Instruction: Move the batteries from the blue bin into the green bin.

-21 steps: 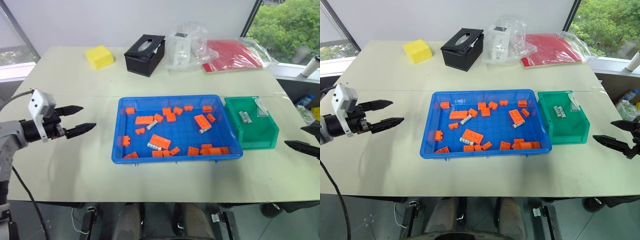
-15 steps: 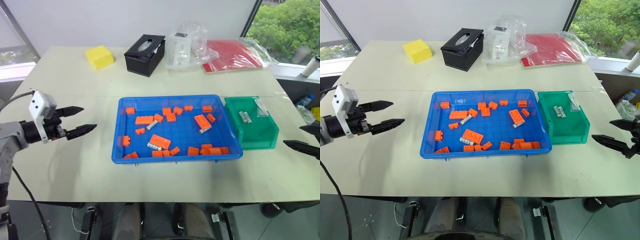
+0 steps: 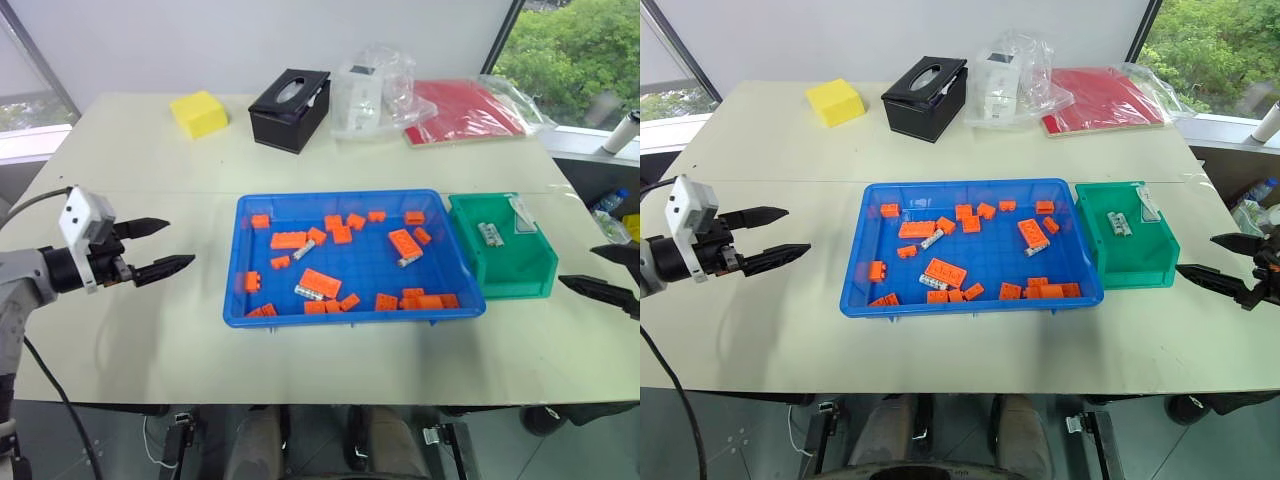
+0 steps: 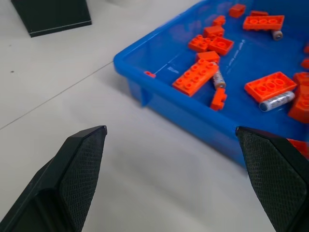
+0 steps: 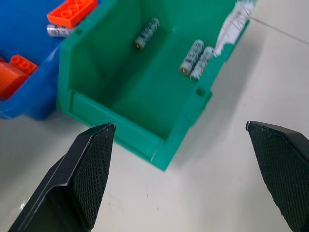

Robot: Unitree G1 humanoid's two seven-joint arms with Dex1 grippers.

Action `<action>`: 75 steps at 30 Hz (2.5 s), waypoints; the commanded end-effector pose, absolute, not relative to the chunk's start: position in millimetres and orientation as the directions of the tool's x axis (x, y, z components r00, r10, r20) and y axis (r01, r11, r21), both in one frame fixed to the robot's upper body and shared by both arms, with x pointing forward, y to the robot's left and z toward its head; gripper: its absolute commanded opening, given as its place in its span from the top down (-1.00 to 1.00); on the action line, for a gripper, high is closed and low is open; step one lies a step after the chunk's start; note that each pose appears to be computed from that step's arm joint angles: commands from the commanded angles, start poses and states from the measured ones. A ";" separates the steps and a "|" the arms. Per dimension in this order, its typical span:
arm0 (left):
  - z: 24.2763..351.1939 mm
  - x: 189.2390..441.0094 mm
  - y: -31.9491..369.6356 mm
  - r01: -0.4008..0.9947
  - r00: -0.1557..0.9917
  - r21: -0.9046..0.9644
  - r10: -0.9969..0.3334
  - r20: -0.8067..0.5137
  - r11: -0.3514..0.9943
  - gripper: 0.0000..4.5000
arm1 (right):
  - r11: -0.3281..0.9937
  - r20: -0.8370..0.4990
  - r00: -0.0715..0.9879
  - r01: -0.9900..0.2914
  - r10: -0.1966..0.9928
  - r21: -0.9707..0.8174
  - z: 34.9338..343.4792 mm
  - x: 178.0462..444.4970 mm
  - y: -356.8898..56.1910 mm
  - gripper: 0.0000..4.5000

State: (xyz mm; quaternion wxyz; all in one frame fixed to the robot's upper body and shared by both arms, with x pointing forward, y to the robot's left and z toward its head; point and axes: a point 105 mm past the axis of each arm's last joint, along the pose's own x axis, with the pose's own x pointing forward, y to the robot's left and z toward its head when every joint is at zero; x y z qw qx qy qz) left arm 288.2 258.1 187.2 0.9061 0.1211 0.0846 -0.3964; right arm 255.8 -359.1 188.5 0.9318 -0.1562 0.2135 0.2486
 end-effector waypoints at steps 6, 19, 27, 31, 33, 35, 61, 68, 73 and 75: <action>206.1 276.7 248.6 0.757 0.653 0.189 -0.723 -0.225 0.625 -1.00 | 0.636 -0.410 0.663 -0.739 0.626 -0.223 231.7 283.2 -280.4 -0.99; 202.8 245.2 219.7 0.863 0.506 0.175 -0.808 -0.301 0.475 -1.00 | 0.136 -0.514 0.201 -0.977 0.834 -0.162 192.0 333.2 -91.1 -0.99; 199.7 241.9 223.0 0.852 0.523 0.187 -0.790 -0.320 0.489 -1.00 | 0.083 -0.593 0.144 -0.988 0.792 -0.129 161.0 367.0 -40.5 -0.99; 202.2 242.3 221.2 0.845 0.535 0.196 -0.787 -0.307 0.498 -1.00 | 0.076 -0.615 0.123 -0.992 0.779 -0.101 150.6 375.9 -28.2 -0.99; 203.3 242.9 221.9 0.841 0.541 0.201 -0.784 -0.305 0.503 -1.00 | 0.078 -0.611 0.108 -0.994 0.784 -0.076 149.1 378.3 -22.9 -0.99; 203.7 243.4 223.0 0.837 0.547 0.207 -0.780 -0.303 0.507 -1.00 | 0.072 -0.606 0.091 -0.996 0.790 -0.055 147.7 378.4 -17.7 -0.99; 207.7 249.4 213.7 0.836 0.547 0.229 -0.791 -0.274 0.499 -1.00 | 0.058 -0.665 0.114 -0.993 0.738 -0.107 109.7 379.2 1.0 -0.76; 210.1 256.2 206.9 0.851 0.520 0.236 -0.810 -0.270 0.468 -1.00 | 0.060 -0.647 0.114 -0.993 0.754 -0.105 113.7 376.0 0.9 0.61; 210.0 261.6 199.9 0.863 0.501 0.231 -0.826 -0.260 0.450 -1.00 | 0.098 -0.606 0.168 -0.984 0.778 -0.147 131.6 378.0 -1.1 0.98; 208.6 263.5 197.8 0.868 0.492 0.226 -0.831 -0.259 0.443 -1.00 | 0.143 -0.560 0.214 -0.975 0.800 -0.167 151.8 379.4 -4.6 0.98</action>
